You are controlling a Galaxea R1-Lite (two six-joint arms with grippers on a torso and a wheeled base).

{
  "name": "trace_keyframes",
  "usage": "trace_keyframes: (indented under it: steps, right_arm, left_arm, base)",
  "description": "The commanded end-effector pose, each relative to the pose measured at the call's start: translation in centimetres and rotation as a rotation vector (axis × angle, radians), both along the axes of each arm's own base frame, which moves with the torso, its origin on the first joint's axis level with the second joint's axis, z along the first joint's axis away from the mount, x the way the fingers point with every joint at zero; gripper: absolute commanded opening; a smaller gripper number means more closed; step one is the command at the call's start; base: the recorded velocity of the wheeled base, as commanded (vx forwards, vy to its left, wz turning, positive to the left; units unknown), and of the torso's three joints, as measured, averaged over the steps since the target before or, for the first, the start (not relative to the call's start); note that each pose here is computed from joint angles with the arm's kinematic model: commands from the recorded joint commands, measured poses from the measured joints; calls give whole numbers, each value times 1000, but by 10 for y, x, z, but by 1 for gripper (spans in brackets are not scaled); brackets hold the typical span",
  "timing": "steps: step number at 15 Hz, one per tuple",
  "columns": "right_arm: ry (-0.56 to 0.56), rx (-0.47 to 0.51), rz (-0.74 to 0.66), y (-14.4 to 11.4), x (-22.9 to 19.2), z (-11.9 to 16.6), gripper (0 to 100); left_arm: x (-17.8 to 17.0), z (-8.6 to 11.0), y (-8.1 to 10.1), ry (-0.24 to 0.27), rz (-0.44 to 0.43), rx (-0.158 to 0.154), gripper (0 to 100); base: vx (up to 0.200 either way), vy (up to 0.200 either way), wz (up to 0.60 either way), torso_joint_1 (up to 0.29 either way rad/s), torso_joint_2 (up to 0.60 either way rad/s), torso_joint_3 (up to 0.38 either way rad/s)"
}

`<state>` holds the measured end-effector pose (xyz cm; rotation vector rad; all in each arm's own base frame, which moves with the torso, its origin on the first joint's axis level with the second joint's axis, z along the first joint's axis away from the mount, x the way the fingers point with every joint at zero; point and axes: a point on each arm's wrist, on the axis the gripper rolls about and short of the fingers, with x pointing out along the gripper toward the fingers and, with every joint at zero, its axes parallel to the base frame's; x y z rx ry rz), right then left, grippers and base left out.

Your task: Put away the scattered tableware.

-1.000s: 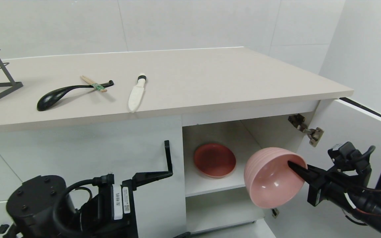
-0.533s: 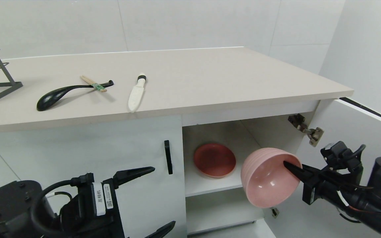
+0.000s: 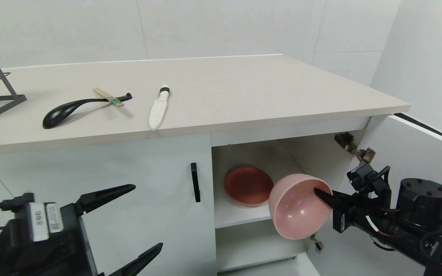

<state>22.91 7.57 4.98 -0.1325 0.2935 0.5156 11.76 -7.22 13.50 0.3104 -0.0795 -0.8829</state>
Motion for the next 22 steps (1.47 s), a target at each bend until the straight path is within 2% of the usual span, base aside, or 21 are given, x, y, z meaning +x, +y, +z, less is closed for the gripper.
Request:
trace_keyframes:
  steps: [1,2,3,4,5,6,7,9,10,11,15,17,22]
  right_arm:
    - [32,-10,16,4,1,-9,0]
    - [47,-14,20,5,1,-12,0]
    - [54,-16,20,5,2,-14,0]
    - [71,-20,26,7,4,-20,0]
    - [49,-13,35,11,10,-19,0]
    - [11,-1,35,14,20,-15,0]
    - [-7,9,34,17,28,-15,0]
    - [29,23,27,20,36,-27,0]
    - [31,22,26,22,41,-31,0]
    - [27,26,27,24,47,-35,0]
    - [-60,68,33,34,75,-29,0]
    - [-37,95,24,35,77,-34,0]
    - [1,244,-13,44,96,-37,0]
  left_arm:
    - [-36,17,26,-43,68,-88,100]
    - [-48,21,33,-30,105,-121,100]
    - [-52,20,37,-10,133,-133,100]
    - [-64,12,45,44,214,-138,100]
    - [-74,6,50,64,257,-133,100]
    - [-86,3,55,69,283,-153,100]
    - [-95,2,59,75,301,-196,100]
    - [-106,-3,63,80,352,-268,100]
    - [-109,-5,65,89,391,-314,100]
    - [-110,-10,65,112,415,-341,100]
    - [-118,-24,68,139,444,-348,100]
    - [-119,-27,69,138,489,-352,100]
    - [-128,-42,71,157,634,-342,100]
  base:
    - [0,0,0,0,0,0]
    - [0,0,0,0,0,0]
    - [0,0,0,0,0,0]
    - [0,0,0,0,0,0]
    - [0,0,0,0,0,0]
    - [0,0,0,0,0,0]
    - [0,0,0,0,0,0]
    - [0,0,0,0,0,0]
    - [0,0,0,0,0,0]
    - [0,0,0,0,0,0]
    - [0,0,0,0,0,0]
    - [0,0,0,0,0,0]
    - [0,0,0,0,0,0]
